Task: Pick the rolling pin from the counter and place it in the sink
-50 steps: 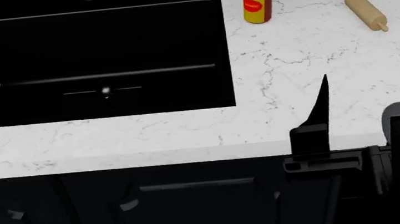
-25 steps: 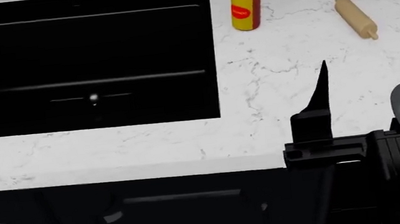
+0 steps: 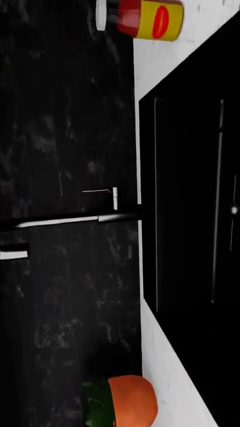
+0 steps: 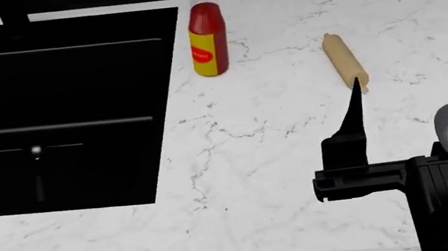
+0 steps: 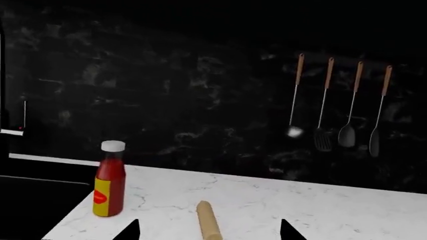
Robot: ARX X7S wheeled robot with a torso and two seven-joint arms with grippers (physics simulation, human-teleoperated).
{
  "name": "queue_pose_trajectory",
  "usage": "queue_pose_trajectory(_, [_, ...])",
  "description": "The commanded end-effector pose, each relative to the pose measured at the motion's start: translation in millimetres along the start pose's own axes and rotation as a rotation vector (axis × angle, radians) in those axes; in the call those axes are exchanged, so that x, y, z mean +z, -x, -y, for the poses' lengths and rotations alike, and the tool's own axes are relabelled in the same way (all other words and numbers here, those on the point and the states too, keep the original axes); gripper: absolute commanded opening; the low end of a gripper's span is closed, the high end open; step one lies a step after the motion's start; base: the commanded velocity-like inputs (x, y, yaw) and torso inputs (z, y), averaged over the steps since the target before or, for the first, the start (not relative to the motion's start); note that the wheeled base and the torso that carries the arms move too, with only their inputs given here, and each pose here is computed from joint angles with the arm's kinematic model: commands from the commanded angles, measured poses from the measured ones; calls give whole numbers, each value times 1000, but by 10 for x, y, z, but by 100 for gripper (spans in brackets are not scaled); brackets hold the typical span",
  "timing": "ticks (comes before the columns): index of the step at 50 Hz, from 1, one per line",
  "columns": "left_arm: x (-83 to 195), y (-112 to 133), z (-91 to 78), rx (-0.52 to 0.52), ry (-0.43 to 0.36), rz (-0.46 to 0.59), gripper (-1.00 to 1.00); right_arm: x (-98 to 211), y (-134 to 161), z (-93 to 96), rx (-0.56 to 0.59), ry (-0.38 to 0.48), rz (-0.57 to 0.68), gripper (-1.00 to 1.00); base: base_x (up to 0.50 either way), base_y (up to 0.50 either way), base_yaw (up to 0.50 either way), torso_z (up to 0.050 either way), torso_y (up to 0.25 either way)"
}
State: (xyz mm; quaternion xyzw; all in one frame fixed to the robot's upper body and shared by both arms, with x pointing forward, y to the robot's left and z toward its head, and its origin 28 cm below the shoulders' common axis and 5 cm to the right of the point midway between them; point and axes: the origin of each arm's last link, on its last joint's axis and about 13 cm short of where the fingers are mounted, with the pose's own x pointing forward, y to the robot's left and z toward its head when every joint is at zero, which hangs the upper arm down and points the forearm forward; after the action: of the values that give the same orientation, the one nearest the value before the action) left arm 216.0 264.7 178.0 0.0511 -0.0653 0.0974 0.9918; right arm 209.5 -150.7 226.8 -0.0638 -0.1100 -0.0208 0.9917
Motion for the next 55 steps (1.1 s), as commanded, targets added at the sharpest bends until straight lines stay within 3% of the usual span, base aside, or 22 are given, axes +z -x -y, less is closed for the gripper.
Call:
queue_pose_trajectory(1, [-29, 18, -5, 1, 10, 0, 100, -12, 12, -26, 19, 3, -3, 100, 359, -359, 0, 0, 0])
queue_pose_trajectory(15, [-27, 29, -8, 7, 11, -4, 100, -24, 16, -49, 30, 18, -10, 100, 357, 42, 0, 0, 0])
queue_pose_trajectory(29, [-11, 0, 23, -9, 2, -3, 100, -8, 20, -28, 21, -28, -9, 100, 75, 13, 0, 0, 1])
queue_pose_trajectory(41, [-25, -5, 28, -9, 3, -5, 100, -38, 4, -35, 22, -39, -13, 100, 360, 0, 0, 0, 0])
queue_pose_trajectory(55, [-52, 7, 26, -9, 4, -8, 100, -44, 22, -38, 18, -32, -8, 100, 6, 0, 0, 0, 0])
